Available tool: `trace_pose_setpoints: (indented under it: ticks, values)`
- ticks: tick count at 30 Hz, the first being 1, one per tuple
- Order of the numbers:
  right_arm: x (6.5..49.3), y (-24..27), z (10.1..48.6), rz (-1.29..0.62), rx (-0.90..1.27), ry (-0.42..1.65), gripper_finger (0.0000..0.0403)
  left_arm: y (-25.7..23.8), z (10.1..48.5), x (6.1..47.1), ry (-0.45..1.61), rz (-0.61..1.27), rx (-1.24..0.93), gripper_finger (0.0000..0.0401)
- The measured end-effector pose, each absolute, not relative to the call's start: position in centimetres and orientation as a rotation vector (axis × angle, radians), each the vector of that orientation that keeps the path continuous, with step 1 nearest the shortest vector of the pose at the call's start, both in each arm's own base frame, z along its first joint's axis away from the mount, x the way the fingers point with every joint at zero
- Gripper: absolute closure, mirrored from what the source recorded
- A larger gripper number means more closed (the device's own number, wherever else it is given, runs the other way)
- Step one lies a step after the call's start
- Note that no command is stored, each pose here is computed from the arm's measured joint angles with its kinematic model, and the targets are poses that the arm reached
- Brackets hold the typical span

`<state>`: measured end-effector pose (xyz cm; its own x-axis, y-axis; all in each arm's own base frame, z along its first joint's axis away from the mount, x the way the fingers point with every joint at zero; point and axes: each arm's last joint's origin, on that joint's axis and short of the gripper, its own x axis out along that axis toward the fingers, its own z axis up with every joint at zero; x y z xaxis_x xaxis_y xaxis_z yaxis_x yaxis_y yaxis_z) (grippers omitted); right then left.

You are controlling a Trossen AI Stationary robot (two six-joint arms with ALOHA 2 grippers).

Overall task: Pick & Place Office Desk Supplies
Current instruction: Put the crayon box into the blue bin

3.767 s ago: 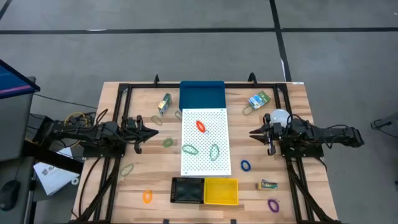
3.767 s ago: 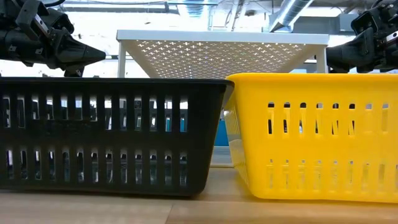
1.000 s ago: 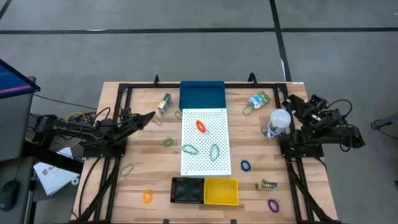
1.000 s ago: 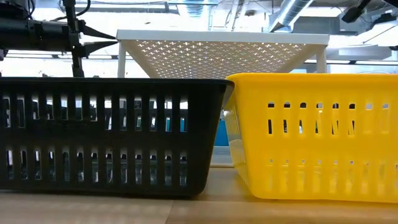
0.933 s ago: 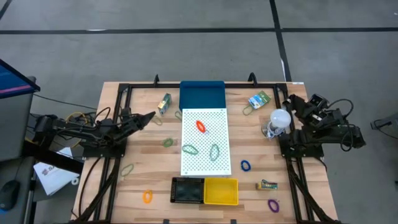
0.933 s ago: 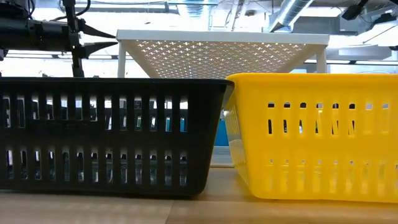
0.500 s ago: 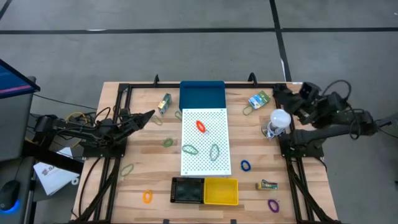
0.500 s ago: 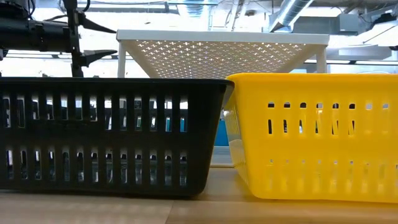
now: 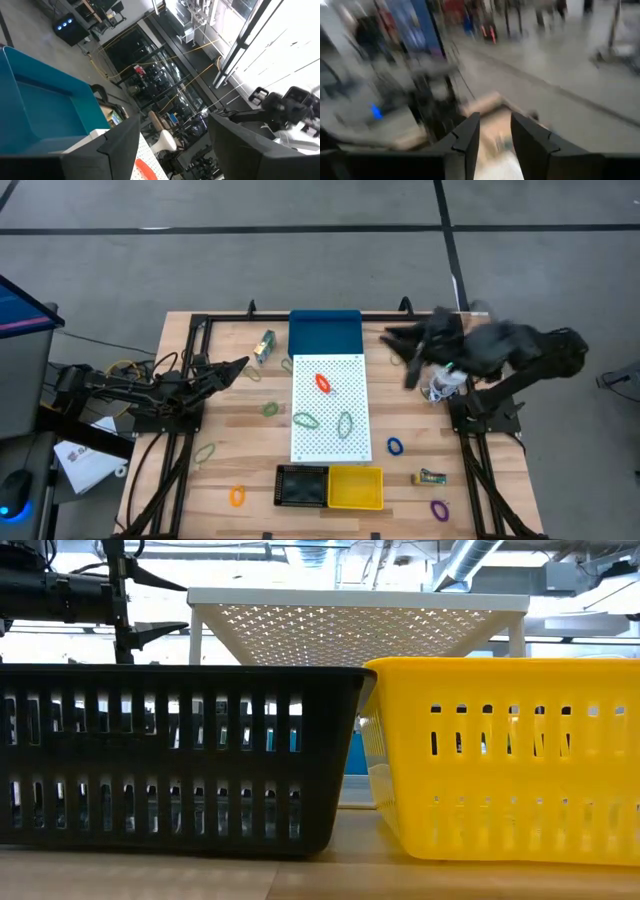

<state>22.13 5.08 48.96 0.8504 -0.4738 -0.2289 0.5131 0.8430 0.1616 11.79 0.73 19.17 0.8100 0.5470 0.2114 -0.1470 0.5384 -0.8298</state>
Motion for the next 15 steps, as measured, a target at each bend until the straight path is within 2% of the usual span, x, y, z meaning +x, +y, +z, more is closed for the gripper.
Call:
trace_pose_setpoints:
  ticks: [4,9,15]
  values:
    - [25.4,5.0,47.4,-0.628,0.220,0.345,0.0295,0.7,19.2,11.8,-0.484,0.429,-0.915,0.0173]
    - [30.0,4.5,44.6,-0.655,0.162,0.572,0.0293,0.7,19.2,11.8,-0.482,0.425,-0.915,0.0172]
    - [31.7,1.8,41.3,-0.856,0.156,0.874,0.0262,0.7,19.2,11.8,-0.474,0.404,-0.914,0.0165]
